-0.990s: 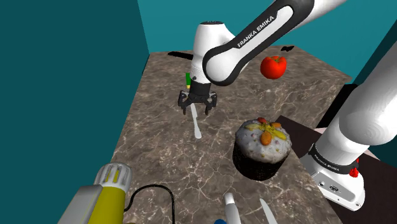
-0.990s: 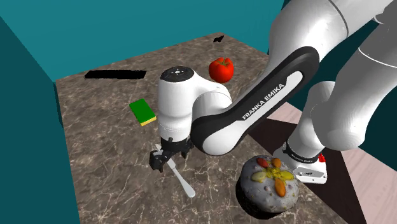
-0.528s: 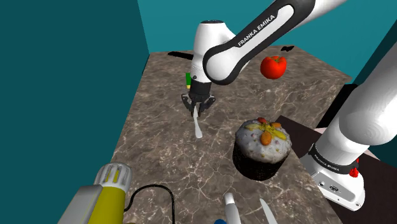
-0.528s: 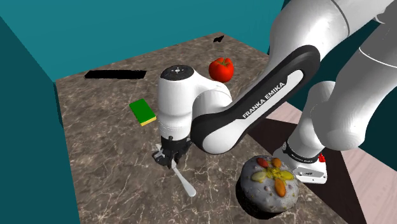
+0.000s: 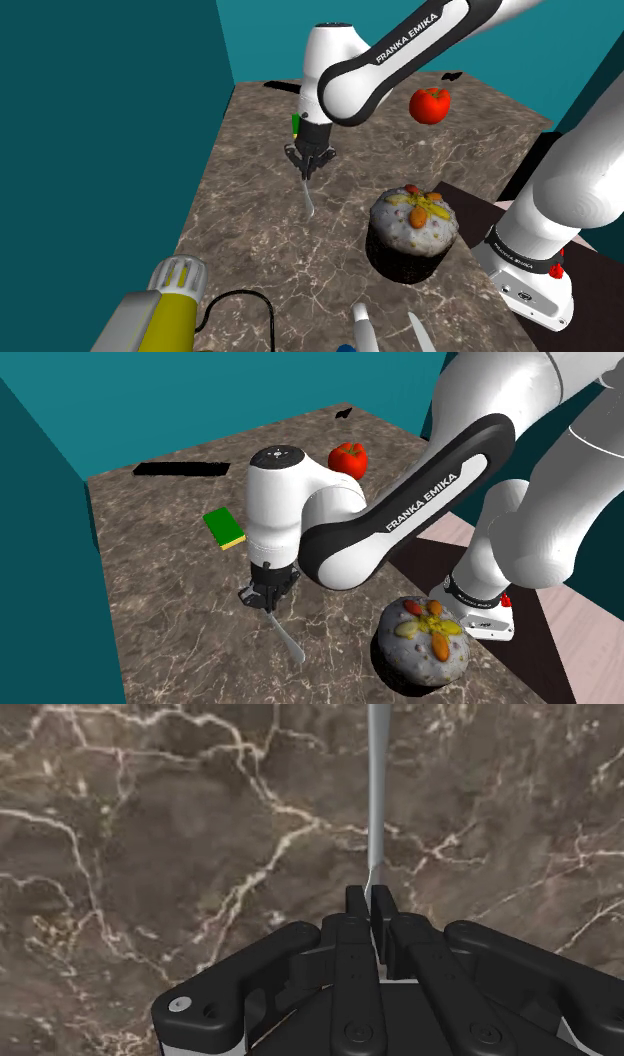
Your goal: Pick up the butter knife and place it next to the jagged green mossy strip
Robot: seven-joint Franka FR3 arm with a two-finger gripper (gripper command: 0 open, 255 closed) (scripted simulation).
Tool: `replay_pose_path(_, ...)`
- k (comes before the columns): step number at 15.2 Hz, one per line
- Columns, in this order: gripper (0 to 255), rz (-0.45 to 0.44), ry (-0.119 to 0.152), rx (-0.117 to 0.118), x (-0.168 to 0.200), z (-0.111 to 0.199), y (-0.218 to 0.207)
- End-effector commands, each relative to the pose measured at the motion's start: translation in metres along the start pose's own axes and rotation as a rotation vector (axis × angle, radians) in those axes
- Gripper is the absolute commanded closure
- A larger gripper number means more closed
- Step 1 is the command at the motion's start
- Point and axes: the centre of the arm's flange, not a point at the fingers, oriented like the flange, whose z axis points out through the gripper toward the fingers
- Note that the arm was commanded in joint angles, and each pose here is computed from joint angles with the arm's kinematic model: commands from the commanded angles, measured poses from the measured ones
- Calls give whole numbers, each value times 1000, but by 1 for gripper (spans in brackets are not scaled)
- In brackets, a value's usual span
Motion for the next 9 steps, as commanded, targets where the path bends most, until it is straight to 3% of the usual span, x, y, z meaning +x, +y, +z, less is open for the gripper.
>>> replay_pose_path(1, 255, 1, -2, -3, 0, -9, -1)
replay_pose_path(9, 255, 1, -2, -3, 0, -51, -8)
